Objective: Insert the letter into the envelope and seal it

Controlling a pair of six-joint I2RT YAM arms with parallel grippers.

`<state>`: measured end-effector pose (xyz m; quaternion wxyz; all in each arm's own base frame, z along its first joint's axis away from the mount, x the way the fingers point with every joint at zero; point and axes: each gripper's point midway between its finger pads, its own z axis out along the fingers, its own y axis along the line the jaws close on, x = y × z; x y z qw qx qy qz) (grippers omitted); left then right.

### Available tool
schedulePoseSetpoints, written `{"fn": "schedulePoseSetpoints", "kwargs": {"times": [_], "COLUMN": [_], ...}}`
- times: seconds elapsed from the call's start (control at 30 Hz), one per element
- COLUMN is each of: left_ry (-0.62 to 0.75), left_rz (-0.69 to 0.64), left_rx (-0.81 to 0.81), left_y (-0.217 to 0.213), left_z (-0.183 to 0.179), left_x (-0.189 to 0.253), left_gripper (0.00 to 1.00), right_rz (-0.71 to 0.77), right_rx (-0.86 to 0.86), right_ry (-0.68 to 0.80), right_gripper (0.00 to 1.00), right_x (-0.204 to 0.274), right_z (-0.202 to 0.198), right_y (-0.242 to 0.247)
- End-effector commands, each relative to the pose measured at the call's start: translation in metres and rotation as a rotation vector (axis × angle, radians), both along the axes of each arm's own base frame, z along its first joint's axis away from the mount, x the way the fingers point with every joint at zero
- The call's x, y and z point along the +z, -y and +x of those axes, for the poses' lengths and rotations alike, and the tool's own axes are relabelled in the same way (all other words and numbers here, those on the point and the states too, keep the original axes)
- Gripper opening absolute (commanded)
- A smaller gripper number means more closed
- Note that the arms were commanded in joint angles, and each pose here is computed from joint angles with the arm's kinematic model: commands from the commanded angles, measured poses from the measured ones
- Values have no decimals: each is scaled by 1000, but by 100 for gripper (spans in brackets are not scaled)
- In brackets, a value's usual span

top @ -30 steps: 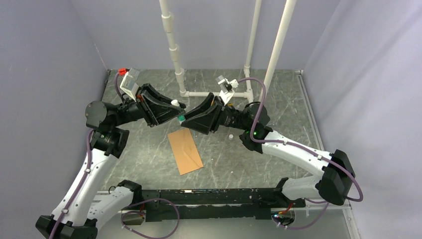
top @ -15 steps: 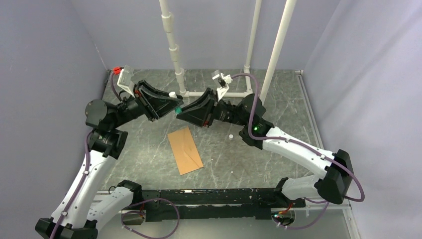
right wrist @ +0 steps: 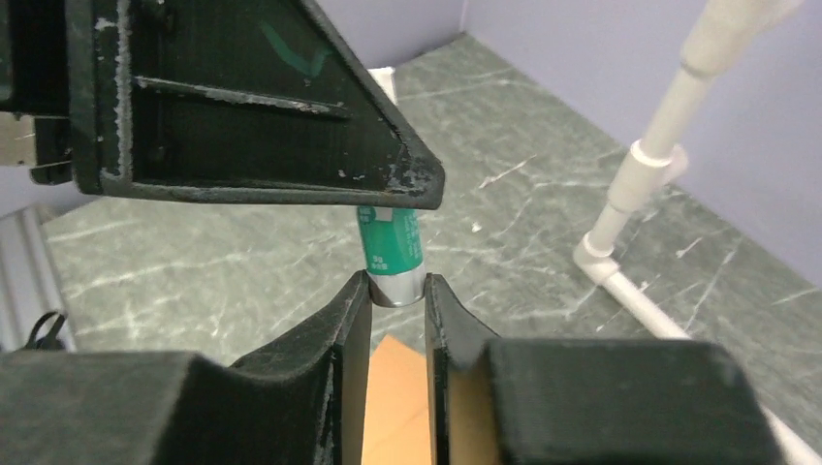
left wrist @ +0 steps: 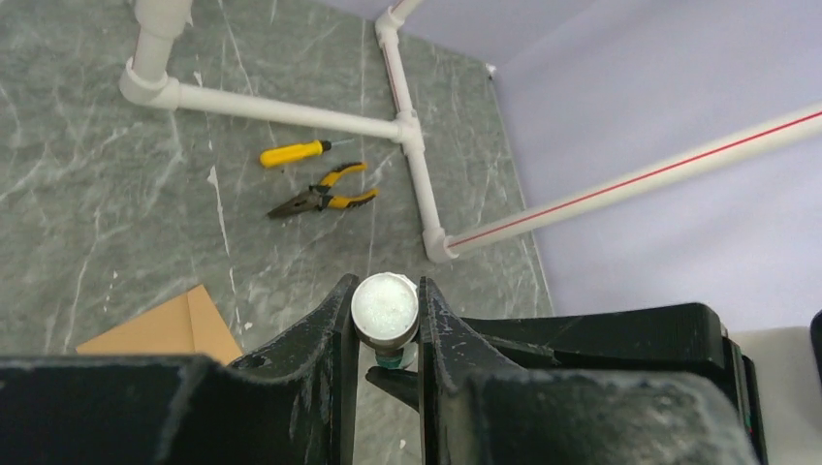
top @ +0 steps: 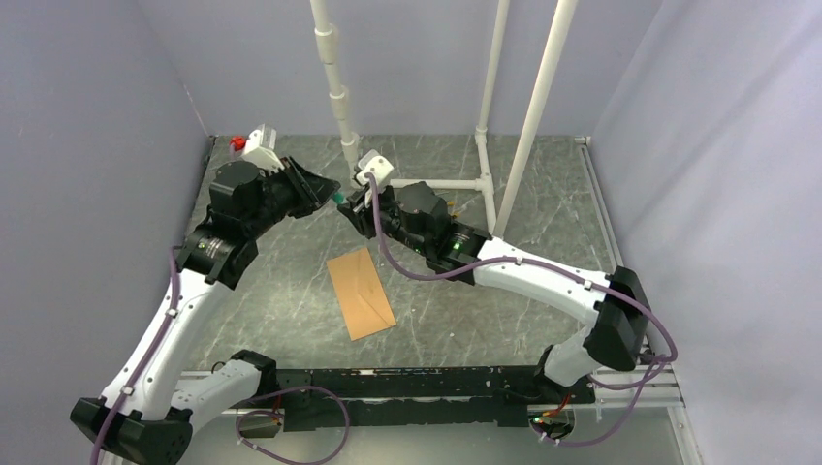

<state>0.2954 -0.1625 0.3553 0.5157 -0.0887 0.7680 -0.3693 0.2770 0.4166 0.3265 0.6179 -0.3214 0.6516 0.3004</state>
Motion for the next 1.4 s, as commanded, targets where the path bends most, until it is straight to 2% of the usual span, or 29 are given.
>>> {"fn": "schedulePoseSetpoints", "kwargs": {"times": [0.0, 0.03, 0.1, 0.17, 0.33, 0.57, 0.73, 0.9, 1.0, 1.2, 1.33, 1.37], "left_ry": [35, 72, 138, 205, 399, 540, 588, 596, 595, 609, 603, 600], "left_rz": [53, 68, 87, 105, 77, 15, 0, 3, -4, -30, -53, -68], "left_rx": [75, 22, -104, -247, -606, -897, -999, -1022, -1013, -1000, -956, -937], "left_y": [-19, -13, 3, 19, 52, 67, 69, 69, 69, 69, 68, 68], "left_z": [1, -2, -11, -27, -79, -124, -141, -144, -143, -145, -141, -139], "left_x": [7, 11, 20, 27, 49, 64, 64, 62, 64, 72, 76, 78], "left_gripper": [2, 2, 2, 2, 2, 3, 3, 2, 2, 3, 16, 23], "right_rz": [-39, -23, 31, 90, 231, 265, 290, 344, 361, 429, 525, 543], "right_rx": [-90, -5, 143, 239, 398, 493, 547, 631, 640, 599, 573, 570], "right_ry": [20, -4, -36, -76, -174, -195, -188, -198, -218, -256, -263, -270], "right_gripper": [30, 43, 62, 68, 72, 70, 65, 58, 50, 25, 9, 7], "right_x": [25, 26, 36, 40, 48, 52, 63, 77, 78, 82, 91, 92], "right_z": [16, 1, -31, -55, -91, -107, -114, -126, -126, -117, -109, -108], "right_y": [42, 37, 36, 39, 50, 47, 42, 39, 36, 33, 33, 32]}}
